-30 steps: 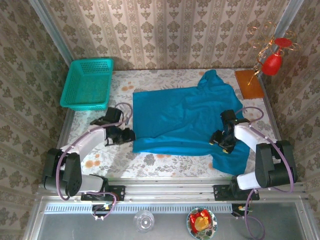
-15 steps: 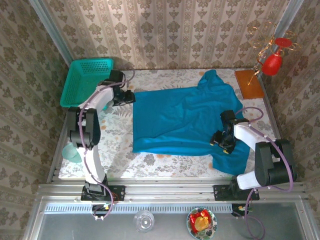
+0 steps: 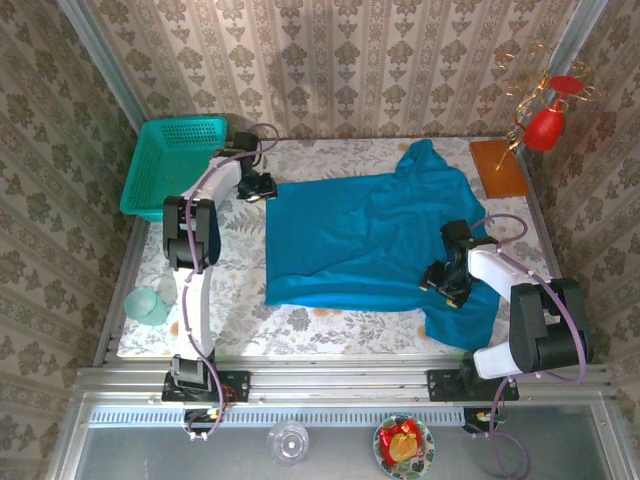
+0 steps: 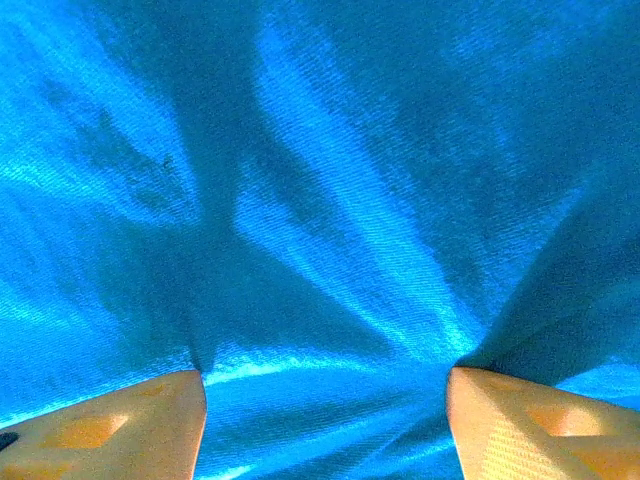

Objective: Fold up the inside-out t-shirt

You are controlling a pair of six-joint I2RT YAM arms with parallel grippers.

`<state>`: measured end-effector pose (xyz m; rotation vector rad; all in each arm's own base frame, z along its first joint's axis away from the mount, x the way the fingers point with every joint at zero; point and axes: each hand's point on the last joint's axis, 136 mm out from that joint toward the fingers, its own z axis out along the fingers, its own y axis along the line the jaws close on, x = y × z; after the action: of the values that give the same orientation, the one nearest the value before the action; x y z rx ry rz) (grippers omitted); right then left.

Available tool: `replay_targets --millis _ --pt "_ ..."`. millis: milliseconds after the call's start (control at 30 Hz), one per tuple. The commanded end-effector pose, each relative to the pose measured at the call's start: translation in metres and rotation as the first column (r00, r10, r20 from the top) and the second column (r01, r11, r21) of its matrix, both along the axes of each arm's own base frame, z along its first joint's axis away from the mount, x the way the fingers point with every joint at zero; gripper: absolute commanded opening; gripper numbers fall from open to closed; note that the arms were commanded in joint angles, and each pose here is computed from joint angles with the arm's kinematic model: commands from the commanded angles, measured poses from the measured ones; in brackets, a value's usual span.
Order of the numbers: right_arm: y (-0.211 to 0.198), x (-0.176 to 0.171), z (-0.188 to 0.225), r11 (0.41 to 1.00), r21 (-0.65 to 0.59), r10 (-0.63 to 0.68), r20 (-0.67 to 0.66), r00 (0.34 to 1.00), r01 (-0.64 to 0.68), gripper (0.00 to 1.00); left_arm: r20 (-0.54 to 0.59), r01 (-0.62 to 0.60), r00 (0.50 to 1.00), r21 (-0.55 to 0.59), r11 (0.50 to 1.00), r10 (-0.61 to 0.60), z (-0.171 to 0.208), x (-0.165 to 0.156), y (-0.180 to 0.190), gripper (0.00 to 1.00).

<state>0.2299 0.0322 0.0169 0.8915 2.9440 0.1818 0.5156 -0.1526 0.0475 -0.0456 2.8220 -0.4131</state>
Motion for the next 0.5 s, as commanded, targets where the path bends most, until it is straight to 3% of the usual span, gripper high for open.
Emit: replay_targets --millis 0,467 --pt "-0.007 0.007 0.006 0.999 -0.031 -0.029 0.018 0.999 0.03 0.66 -0.037 0.024 0.999 0.038 0.999 -0.022 -0.008 -0.007 0.003 0.3" --pt "-0.006 0.009 0.01 0.999 -0.03 -0.034 0.024 0.999 0.034 0.66 -0.049 0.024 0.999 0.006 1.0 -0.024 -0.021 0.0 -0.005 0.18"
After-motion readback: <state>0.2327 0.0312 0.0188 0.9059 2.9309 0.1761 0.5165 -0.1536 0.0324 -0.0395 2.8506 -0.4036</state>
